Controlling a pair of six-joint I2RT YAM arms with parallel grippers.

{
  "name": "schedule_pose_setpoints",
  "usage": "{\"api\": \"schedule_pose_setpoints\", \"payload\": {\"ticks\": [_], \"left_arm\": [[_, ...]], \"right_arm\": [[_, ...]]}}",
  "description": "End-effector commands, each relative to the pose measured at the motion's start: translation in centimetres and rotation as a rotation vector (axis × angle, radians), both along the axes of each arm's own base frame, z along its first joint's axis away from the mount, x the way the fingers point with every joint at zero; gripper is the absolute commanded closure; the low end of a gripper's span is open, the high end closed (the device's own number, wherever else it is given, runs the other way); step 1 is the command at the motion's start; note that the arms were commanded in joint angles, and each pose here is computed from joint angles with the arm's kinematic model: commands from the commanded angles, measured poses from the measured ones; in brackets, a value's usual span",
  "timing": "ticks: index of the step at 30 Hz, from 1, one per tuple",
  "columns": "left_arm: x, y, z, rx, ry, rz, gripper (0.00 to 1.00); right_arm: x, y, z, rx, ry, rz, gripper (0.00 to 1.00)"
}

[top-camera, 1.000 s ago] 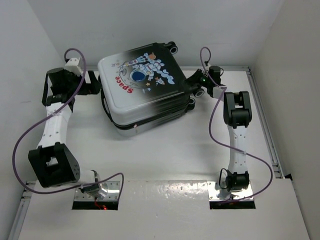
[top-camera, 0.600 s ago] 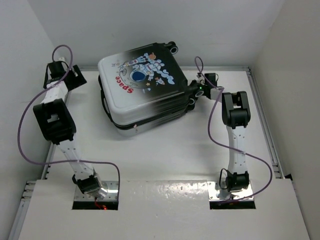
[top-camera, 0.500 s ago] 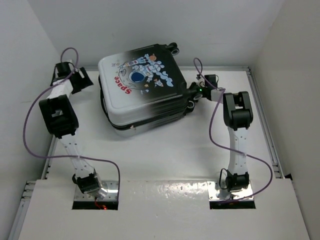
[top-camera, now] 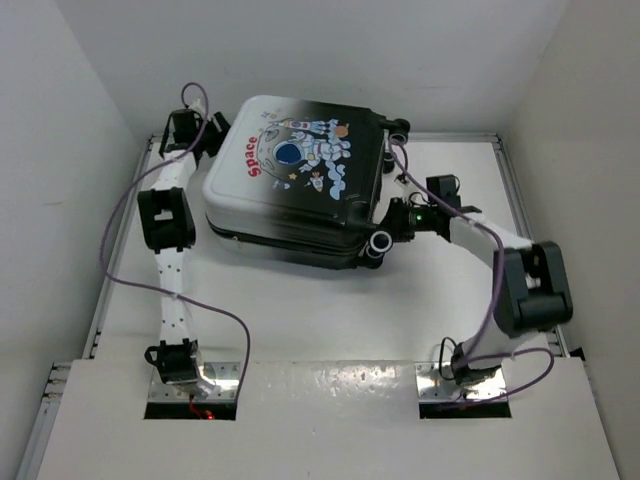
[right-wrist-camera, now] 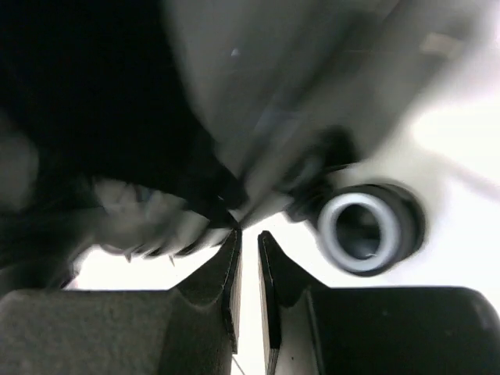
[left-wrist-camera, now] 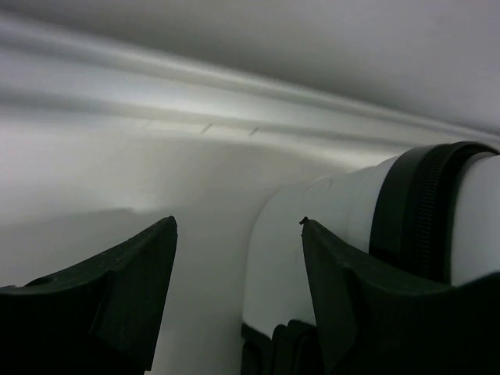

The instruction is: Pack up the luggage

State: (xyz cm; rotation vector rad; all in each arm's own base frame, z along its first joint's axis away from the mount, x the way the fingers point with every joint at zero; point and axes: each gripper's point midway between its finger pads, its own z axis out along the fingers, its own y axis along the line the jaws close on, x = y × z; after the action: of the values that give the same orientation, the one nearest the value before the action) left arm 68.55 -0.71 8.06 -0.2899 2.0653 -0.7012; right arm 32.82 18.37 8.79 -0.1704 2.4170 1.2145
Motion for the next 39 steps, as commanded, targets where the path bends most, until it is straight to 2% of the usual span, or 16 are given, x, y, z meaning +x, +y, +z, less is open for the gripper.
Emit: {"api": "schedule_pose_setpoints", "payload": {"ticks": [1,5,9,14,15,18,19,26,28,29,31,33,35,36,37,39], "left_arm": [[1.2,-11.1,3.4,-0.124,-0.175,-0.238,0.28],[3.1,-9.5,5.7,-0.051,-0.295,-0.146,0.09],[2.2,-0.2,14.2,0.022,-0.411,0.104,0.07],[-5.2,8.6,19.6,0.217,-0.330,0.312,0.07],[-8.1,9.7,23.9,0.251,-0.376,0.346,0.07],[-13.5,10.6,21.3,0.304,-0.237,0.367,0.07],[-16.1,10.5,23.7,0.318,-0.266,0.376,0.09],[-27.2,3.3,15.0,0.248,-0.033,0.143,0.37],[-28.3,2.0,14.1,0.231,0.003,0.088,0.43],[-28.6,1.7,13.8,0.226,0.016,0.065,0.46],[-30.0,0.5,12.1,0.207,0.060,-0.013,0.58],[-31.4,-0.6,11.0,0.169,0.087,-0.084,0.67],[-33.7,-0.9,8.2,0.137,0.178,-0.126,0.81],[-34.4,-1.0,7.3,0.126,0.213,-0.129,0.85],[-35.4,-2.0,6.6,0.104,0.236,-0.159,0.90],[-36.2,-3.5,6.6,0.096,0.248,-0.204,0.94]], "right_arm": [[-3.6,1.6,2.7,0.002,-0.211,0.194,0.87],[-6.2,1.0,4.4,-0.073,-0.382,0.301,0.87],[-4.9,-1.2,4.8,-0.154,-0.554,0.279,0.87],[3.2,-9.6,7.6,-0.311,-0.695,-0.172,0.77],[5.6,-12.4,8.2,-0.384,-0.723,-0.310,0.76],[10.7,-18.5,9.9,-0.466,-0.695,-0.630,0.78],[11.4,-19.5,9.8,-0.461,-0.671,-0.691,0.81],[24.6,-23.0,5.4,-0.270,-0.551,-0.925,1.00],[27.9,-22.7,7.0,-0.194,-0.573,-0.914,1.00],[29.2,-22.9,0.9,-0.199,-0.468,-0.911,1.00],[32.9,-22.3,-1.0,-0.121,-0.445,-0.888,1.00],[36.5,-21.3,3.4,-0.065,-0.571,-0.848,1.00],[37.6,-20.2,-3.1,-0.075,-0.459,-0.836,0.98],[39.7,-19.8,1.0,-0.045,-0.542,-0.830,0.97],[39.8,-19.0,-4.1,-0.072,-0.471,-0.809,0.97],[40.7,-18.0,-3.1,-0.056,-0.501,-0.787,0.91]]}}
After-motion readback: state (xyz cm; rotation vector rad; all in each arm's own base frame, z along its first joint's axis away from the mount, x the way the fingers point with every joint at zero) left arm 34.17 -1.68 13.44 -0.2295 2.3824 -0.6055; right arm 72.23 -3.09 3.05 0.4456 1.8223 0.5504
